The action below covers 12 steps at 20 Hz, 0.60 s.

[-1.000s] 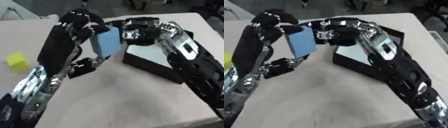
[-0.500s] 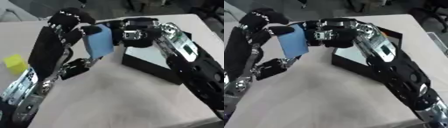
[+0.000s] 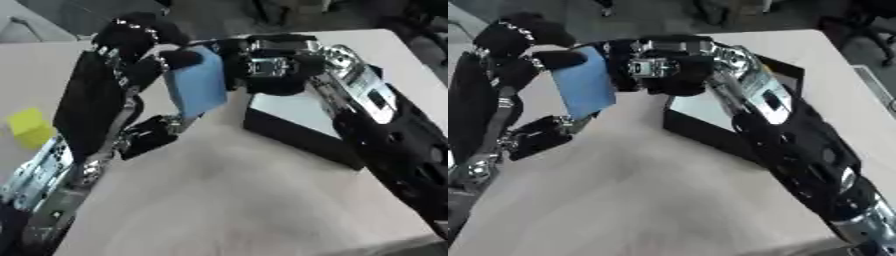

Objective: Pick up the objects with one hand, pass them to the other hand, and then place them into the box on the other side of the table.

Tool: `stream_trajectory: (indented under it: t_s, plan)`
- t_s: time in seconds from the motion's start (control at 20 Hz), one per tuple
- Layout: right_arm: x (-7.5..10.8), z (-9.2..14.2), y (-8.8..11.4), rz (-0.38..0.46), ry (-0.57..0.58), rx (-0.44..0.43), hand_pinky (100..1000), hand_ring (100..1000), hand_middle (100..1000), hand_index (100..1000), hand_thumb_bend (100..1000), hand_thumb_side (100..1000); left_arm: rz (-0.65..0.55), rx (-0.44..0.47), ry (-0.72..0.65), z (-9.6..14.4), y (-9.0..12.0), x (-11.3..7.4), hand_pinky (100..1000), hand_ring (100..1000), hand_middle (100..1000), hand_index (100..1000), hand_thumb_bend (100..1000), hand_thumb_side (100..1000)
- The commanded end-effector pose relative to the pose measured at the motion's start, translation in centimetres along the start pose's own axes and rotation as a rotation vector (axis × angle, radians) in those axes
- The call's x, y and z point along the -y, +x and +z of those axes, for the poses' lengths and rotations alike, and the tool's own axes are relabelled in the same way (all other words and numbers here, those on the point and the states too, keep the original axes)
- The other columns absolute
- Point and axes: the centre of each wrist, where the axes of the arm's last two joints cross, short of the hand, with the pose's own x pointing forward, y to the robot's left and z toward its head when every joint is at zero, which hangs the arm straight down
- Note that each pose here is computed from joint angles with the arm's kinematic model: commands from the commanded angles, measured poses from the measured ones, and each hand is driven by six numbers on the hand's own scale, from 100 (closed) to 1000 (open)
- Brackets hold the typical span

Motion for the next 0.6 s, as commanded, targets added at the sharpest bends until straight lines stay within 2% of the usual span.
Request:
stream_trajectory:
  t_s: [0.05,0.25,0.6]
  plan:
    - [0.18,-0.26,1.24,0.063,0.019,-0.006,1000,1000,1000,1000,100,720,-0.017,0.014,0.012,-0.76,-0.32,-0.37,785,710,625,598,205,100]
    - [0.41,-0.12,0.87,0.103,0.004,-0.027,1000,1000,1000,1000,100,736,-0.016,0.017,0.011,-0.86,-0.23,-0.3,786,710,625,598,206,100]
    - [0.28,-0.3,0.56,0.143,0.009,-0.02,1000,1000,1000,1000,100,779,0.003,-0.033,-0.001,-0.71,-0.38,0.07,783,700,618,596,181,100]
